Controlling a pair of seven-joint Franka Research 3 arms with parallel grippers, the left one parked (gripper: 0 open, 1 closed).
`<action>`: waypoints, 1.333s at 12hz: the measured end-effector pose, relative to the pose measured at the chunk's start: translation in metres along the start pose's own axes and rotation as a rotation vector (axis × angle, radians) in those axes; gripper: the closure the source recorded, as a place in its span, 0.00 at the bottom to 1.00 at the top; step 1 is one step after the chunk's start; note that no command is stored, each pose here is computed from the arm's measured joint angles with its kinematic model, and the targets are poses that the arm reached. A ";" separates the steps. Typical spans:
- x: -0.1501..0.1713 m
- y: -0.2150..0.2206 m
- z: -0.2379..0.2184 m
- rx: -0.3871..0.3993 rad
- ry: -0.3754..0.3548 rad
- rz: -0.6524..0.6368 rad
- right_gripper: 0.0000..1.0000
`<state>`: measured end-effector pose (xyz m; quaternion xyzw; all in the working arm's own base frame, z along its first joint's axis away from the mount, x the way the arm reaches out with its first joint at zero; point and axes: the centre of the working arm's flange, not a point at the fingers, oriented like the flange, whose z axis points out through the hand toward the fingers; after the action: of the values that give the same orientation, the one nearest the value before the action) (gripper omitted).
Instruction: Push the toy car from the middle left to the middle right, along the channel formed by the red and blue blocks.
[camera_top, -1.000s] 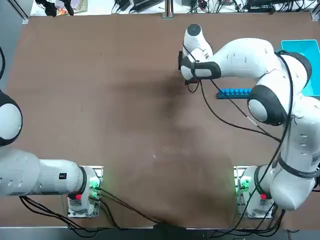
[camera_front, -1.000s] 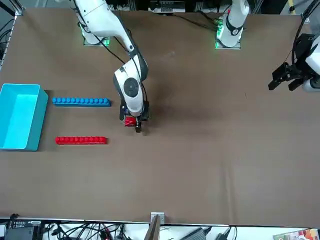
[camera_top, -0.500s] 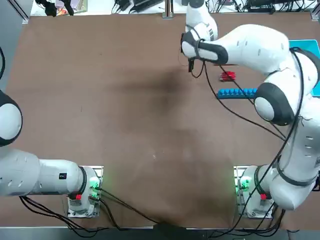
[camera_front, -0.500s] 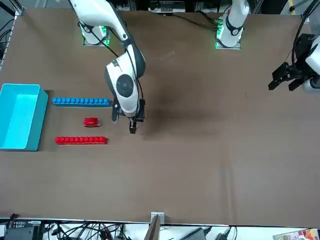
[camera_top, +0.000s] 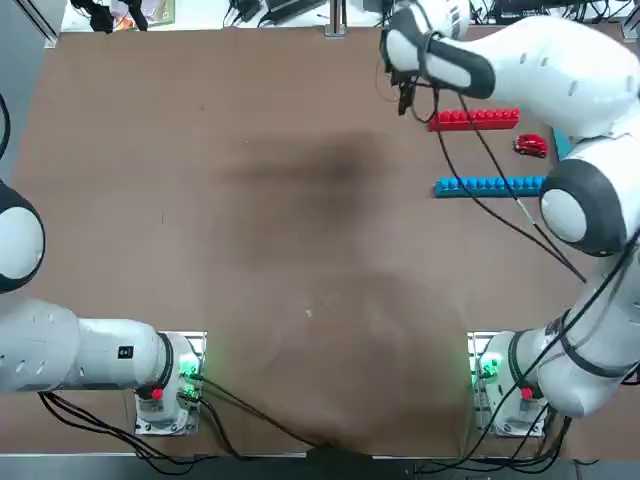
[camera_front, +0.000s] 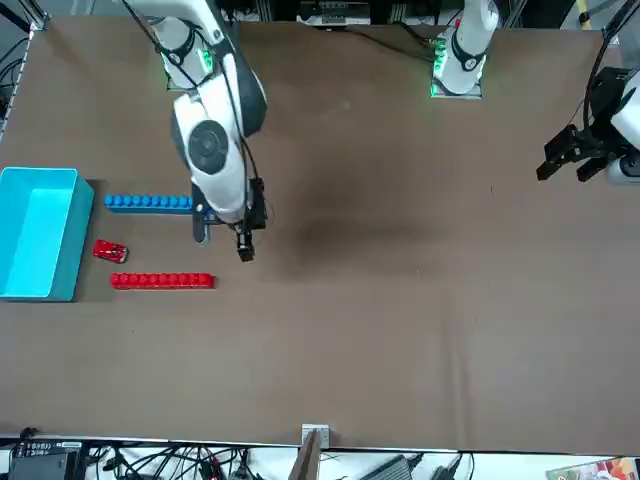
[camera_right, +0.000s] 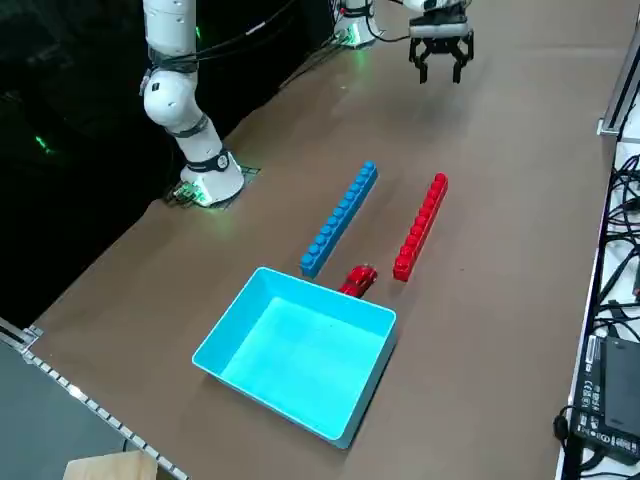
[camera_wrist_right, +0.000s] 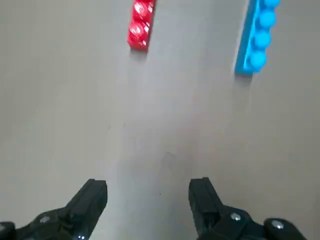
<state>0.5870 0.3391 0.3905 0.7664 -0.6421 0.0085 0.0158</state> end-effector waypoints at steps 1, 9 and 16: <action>0.011 0.000 -0.014 0.001 -0.003 -0.053 0.00; 0.103 0.009 -0.101 0.034 -0.017 -0.523 0.00; 0.191 0.026 -0.148 0.035 -0.019 -0.962 0.00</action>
<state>0.5963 0.1517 0.5456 0.9767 -0.2145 0.0039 -0.0008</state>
